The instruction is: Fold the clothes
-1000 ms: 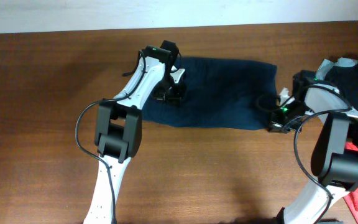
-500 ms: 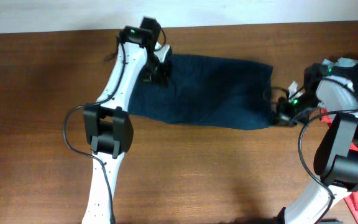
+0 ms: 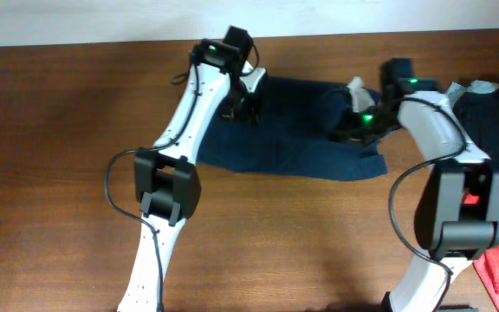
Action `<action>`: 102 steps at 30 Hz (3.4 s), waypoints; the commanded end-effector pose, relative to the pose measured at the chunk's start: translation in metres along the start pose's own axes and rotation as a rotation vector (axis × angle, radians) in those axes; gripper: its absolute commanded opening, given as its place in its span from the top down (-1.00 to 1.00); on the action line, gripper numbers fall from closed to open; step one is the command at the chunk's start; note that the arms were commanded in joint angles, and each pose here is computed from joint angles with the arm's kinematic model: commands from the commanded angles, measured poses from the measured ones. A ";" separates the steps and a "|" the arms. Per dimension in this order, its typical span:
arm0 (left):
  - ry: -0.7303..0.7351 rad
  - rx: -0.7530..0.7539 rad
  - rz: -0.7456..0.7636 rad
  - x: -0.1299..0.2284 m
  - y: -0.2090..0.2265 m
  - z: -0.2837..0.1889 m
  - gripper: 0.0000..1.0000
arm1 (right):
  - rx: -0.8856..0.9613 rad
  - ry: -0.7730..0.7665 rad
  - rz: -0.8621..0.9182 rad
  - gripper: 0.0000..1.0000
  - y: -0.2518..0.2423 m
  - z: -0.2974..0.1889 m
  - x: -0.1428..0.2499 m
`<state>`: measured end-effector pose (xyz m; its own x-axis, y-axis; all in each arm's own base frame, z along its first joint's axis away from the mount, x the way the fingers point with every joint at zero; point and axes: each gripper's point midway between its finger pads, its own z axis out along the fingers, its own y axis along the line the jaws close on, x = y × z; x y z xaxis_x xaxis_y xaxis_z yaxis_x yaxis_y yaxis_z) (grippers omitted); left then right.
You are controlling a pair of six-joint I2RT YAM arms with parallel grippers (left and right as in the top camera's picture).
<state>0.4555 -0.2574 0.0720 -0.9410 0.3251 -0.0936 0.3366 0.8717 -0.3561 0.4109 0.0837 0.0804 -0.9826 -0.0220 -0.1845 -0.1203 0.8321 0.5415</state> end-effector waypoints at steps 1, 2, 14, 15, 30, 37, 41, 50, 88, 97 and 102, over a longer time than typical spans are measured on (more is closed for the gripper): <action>0.077 0.008 -0.001 0.011 0.009 0.033 0.99 | 0.004 0.019 -0.072 0.92 0.013 0.022 0.005; 0.087 0.006 -0.002 0.012 0.010 0.038 0.99 | 0.001 0.012 -0.095 0.92 0.017 0.027 0.004; 0.117 0.003 0.004 0.015 0.020 0.062 1.00 | 0.017 0.025 -0.158 0.91 0.027 0.087 0.013; 0.123 0.003 0.002 0.016 0.021 0.065 0.99 | 0.016 0.040 -0.157 0.91 0.026 0.092 0.016; 0.161 -0.086 -0.006 0.024 0.040 0.073 0.99 | 0.074 0.082 0.104 0.92 -0.039 0.064 0.028; 0.157 -0.129 -0.004 0.023 0.048 0.072 1.00 | 0.194 0.098 0.194 0.92 -0.107 0.026 0.046; 0.145 -0.127 -0.001 0.020 0.048 0.073 0.99 | 0.178 0.076 0.252 0.92 -0.122 0.014 0.048; 0.023 -0.033 0.015 -0.009 0.024 0.038 1.00 | 0.169 0.058 0.234 0.92 -0.120 0.016 0.043; -0.044 -0.136 0.006 -0.027 0.002 0.092 1.00 | 0.193 0.077 0.241 0.90 -0.126 0.021 0.050; -0.277 -0.104 0.059 -0.070 -0.035 0.007 0.99 | 0.194 0.066 0.235 0.72 -0.132 0.031 0.057; -0.279 -0.103 0.050 -0.073 -0.033 0.016 1.00 | 0.194 0.066 0.235 0.82 -0.132 0.031 0.057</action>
<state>0.5103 -0.3127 0.0592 -0.8986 0.2836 -0.3347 0.3753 0.8921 -0.2516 0.3893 -0.0052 -0.0013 -0.9837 0.1642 -0.0734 0.1142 0.8855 0.4505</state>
